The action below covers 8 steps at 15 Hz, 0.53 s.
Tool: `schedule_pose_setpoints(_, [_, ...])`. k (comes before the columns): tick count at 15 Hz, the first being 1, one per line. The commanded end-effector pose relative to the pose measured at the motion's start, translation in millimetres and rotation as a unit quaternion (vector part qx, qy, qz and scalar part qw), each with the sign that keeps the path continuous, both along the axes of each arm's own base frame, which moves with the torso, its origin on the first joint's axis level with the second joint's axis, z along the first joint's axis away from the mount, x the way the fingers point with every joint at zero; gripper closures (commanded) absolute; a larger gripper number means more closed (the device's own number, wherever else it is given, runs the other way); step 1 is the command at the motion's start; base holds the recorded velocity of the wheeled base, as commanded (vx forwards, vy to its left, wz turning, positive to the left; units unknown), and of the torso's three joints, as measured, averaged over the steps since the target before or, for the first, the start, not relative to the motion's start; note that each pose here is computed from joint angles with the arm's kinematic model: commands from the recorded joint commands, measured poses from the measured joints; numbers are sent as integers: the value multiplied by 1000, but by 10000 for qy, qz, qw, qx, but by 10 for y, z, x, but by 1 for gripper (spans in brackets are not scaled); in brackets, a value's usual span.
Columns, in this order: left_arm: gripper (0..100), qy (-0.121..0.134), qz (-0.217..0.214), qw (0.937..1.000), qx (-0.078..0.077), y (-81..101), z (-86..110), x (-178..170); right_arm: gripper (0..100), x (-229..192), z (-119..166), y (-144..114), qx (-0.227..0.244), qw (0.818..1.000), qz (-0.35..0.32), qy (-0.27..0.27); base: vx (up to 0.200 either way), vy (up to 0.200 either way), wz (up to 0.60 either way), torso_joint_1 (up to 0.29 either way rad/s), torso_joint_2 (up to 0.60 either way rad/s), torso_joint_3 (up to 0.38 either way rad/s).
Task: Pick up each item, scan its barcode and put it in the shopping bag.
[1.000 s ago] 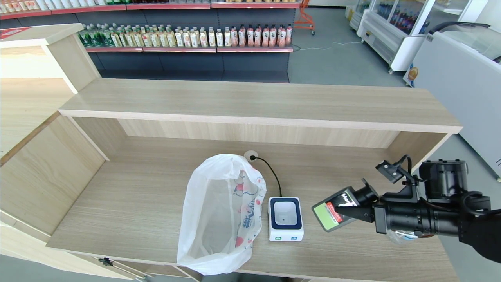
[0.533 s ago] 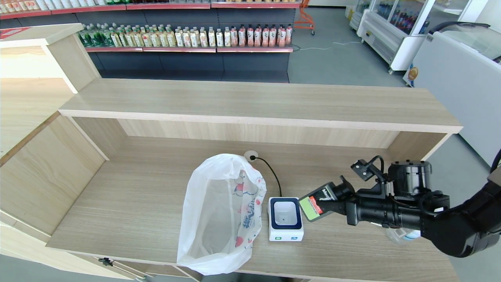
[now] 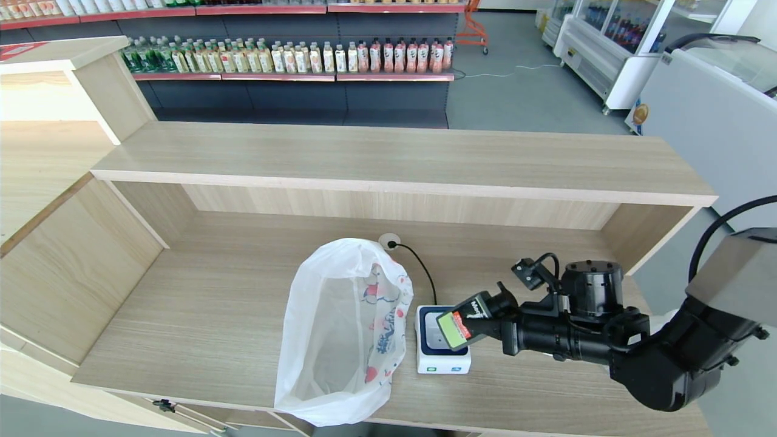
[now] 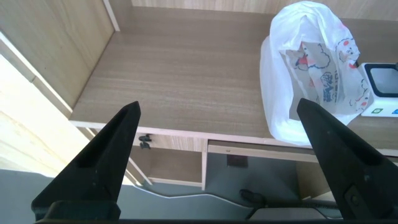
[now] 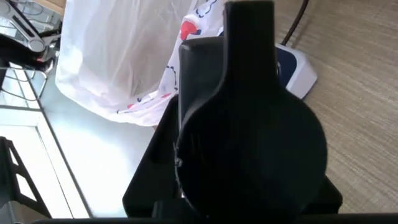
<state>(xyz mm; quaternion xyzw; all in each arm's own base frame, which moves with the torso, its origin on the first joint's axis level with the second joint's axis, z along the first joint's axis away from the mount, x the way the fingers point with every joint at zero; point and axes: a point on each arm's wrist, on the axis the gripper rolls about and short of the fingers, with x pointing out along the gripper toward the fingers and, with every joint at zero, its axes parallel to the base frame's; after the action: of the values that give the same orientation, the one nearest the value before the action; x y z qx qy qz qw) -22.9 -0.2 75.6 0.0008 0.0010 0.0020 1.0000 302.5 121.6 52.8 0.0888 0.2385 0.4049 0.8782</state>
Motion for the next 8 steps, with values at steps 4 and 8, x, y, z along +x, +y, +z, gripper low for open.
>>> schedule_pose_setpoints(4, [0, -2, 3, 10000, 7, 0, 0, 0, 100, 94, -307, 106, -62, 9999, -44, 76, 0, 0, 0, 0, 0, 0])
schedule_pose_setpoints(8, [0, -2, 3, 10000, 7, 0, 0, 0, 100, 81, -326, 179, -7, 9999, 18, 155, 0, 0, 0, 0, 0, 0])
